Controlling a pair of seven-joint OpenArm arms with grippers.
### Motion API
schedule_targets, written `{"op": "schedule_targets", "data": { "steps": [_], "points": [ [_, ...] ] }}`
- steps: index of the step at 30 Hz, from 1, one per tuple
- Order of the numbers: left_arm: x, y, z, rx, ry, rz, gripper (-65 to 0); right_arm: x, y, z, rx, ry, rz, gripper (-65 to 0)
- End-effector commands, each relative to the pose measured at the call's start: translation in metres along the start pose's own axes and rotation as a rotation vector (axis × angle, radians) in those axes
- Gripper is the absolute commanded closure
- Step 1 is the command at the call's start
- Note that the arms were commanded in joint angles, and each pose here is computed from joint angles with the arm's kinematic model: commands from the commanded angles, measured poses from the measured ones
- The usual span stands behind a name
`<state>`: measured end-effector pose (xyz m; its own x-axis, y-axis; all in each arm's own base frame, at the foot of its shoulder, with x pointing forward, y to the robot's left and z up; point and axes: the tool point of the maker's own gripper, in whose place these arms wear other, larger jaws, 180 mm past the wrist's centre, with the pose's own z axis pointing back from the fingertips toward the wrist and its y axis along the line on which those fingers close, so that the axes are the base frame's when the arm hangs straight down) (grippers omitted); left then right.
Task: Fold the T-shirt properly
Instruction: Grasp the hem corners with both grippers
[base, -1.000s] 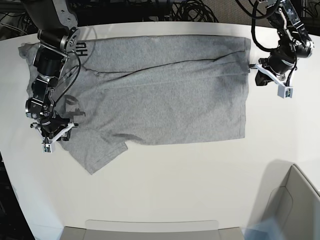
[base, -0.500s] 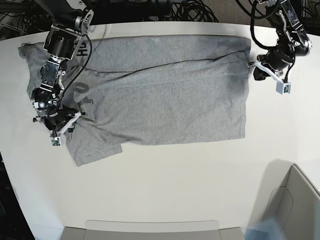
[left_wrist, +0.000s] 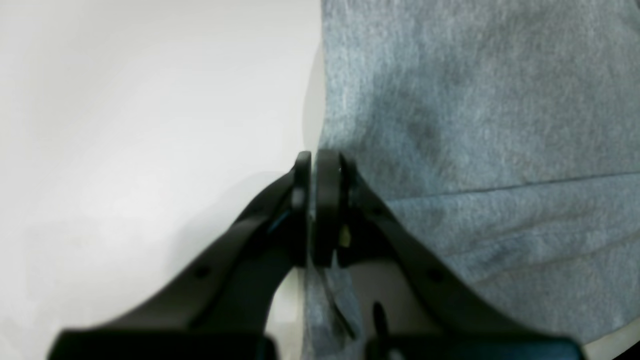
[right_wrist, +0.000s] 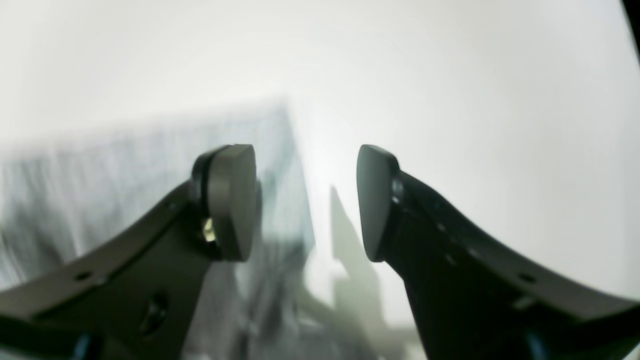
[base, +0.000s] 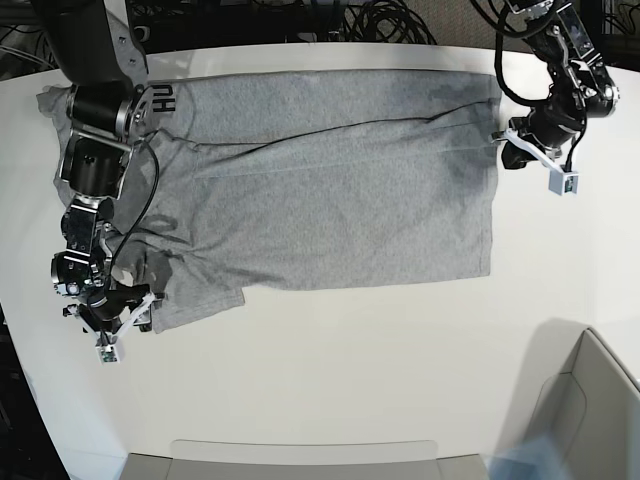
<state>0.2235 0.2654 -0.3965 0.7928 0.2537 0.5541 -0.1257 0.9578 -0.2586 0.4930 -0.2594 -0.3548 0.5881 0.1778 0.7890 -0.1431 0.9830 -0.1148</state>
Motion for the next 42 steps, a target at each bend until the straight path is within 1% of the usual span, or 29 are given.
{"op": "schedule_targets", "data": {
  "steps": [1,3,5,10,13,15,17,23,25,28,30,32,34,39,42],
  "points": [
    [0.013,0.001,0.005,0.002,-0.040,-0.017,-3.4,0.020,-0.010,0.000,-0.006,-0.062,-0.033,-32.0],
    [0.013,0.001,0.005,0.002,-0.040,-0.017,-3.4,0.013,-0.022,-0.004,-0.004,-0.074,-0.108,-32.0],
    [0.013,0.001,0.005,0.002,-0.040,-0.017,-3.4,0.004,-0.029,-0.009,0.002,-0.059,-0.164,-32.0],
    [0.013,0.001,0.005,0.003,-0.041,-0.016,-3.4,-0.018,-0.024,-0.018,0.031,-0.027,-0.244,-32.0],
    [0.013,0.001,0.005,0.000,-0.041,-0.015,-3.4,-0.027,-0.040,-0.018,-0.052,-0.037,-0.272,-32.0],
    [0.013,0.001,0.005,0.000,-0.041,-0.015,-3.4,-0.038,-0.041,-0.018,-0.071,-0.027,-0.278,-32.0],
    [0.013,0.001,0.005,0.002,-0.042,-0.013,-3.5,-0.046,-0.033,-0.020,-0.047,-0.008,-0.273,-32.0],
    [0.013,0.001,0.005,0.002,-0.042,-0.013,-3.5,-0.066,-0.009,-0.025,0.012,0.048,-0.303,-32.0],
    [0.013,0.001,0.005,0.002,-0.042,-0.013,-3.5,-0.067,0.012,-0.028,0.074,0.055,-0.307,-32.0],
    [0.014,0.000,0.004,-0.001,-0.043,-0.016,-3.6,-0.072,0.032,-0.027,0.160,0.108,-0.300,-32.0],
    [0.025,-0.003,0.003,-0.008,-0.062,-0.022,-3.7,-0.073,0.044,-0.028,0.197,0.123,-0.299,-32.0],
    [0.038,-0.006,0.002,-0.013,-0.087,-0.029,-4.3,-0.072,0.048,-0.028,0.211,0.124,-0.298,-32.0],
    [0.049,-0.010,0.001,-0.023,-0.110,-0.036,-6.7,-0.072,0.049,-0.028,0.215,0.125,-0.297,-32.0],
    [0.096,-0.043,-0.011,-0.096,-0.166,-0.121,-16.3,-0.073,0.048,-0.027,0.215,0.126,-0.296,-32.0],
    [0.123,-0.051,-0.026,-0.133,-0.178,-0.110,-18.2,-0.073,0.047,-0.027,0.213,0.127,-0.295,-32.0]
  ]
}}
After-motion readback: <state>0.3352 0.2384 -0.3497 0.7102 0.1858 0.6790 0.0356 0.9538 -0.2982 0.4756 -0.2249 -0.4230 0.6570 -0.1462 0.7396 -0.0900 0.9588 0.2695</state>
